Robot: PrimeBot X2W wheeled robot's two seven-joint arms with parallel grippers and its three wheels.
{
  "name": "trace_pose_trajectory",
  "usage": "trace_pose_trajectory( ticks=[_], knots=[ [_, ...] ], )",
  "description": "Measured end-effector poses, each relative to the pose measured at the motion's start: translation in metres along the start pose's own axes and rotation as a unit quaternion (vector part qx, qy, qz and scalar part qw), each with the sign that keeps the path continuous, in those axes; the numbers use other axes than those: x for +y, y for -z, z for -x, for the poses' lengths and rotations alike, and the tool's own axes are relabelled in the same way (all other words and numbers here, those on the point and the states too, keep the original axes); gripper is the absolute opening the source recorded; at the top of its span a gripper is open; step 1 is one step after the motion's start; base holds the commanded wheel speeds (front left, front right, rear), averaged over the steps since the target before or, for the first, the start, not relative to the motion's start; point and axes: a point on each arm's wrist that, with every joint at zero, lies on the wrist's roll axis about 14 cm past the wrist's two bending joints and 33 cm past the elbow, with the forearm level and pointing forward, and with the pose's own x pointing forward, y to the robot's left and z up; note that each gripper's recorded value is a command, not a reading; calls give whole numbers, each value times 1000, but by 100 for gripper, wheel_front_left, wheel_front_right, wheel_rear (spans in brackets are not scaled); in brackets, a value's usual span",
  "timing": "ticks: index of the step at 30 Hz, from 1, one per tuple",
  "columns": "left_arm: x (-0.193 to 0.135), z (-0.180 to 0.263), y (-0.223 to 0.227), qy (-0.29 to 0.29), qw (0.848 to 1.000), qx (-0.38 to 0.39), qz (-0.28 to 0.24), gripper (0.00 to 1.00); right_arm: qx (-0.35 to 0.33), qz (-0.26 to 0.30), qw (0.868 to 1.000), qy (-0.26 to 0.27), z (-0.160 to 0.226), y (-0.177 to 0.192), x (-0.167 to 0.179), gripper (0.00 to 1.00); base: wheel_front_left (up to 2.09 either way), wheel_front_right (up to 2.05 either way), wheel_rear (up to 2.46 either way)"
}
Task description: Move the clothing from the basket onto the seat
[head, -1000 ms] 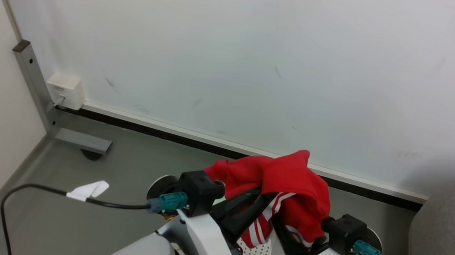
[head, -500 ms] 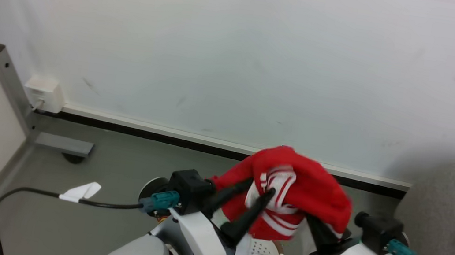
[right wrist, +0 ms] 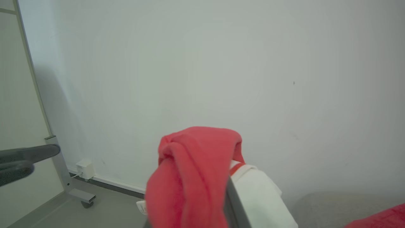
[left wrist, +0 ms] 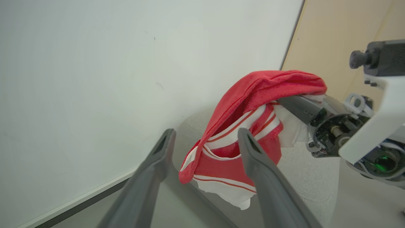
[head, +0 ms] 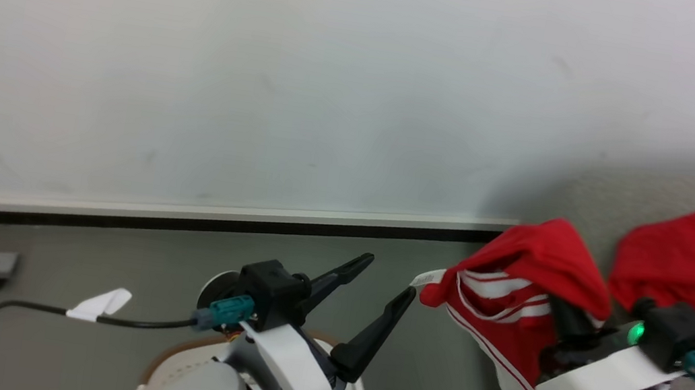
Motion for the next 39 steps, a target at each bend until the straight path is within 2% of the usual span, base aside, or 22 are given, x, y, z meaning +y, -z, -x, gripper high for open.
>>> trace_pose_trajectory(
  ticks=[5,11,16,22,26,32,36,39],
  knots=[
    [-23,-22,8,49,999,2,8,100,-44,44,996,66,27,-40,-47,0,0,0,0],
    [-57,-45,17,114,993,5,18,100,-86,96,981,145,72,-85,-94,0,0,0,0],
    [-81,-61,22,163,986,0,24,100,-89,123,969,193,108,-97,-114,0,0,0,0],
    [-103,-71,34,212,977,3,29,100,-94,142,957,236,131,-110,-130,0,0,0,0],
    [-98,-77,45,218,975,12,37,100,-107,137,953,247,127,-121,-142,0,0,0,0],
    [-81,-84,64,217,974,31,47,100,-117,173,939,272,113,-153,-183,0,0,0,0],
    [-47,-89,82,193,979,51,48,100,-117,204,926,295,99,-168,-217,0,0,0,0],
    [-20,-90,97,172,982,61,51,100,-109,206,921,312,82,-161,-241,0,0,0,0]
  ],
)
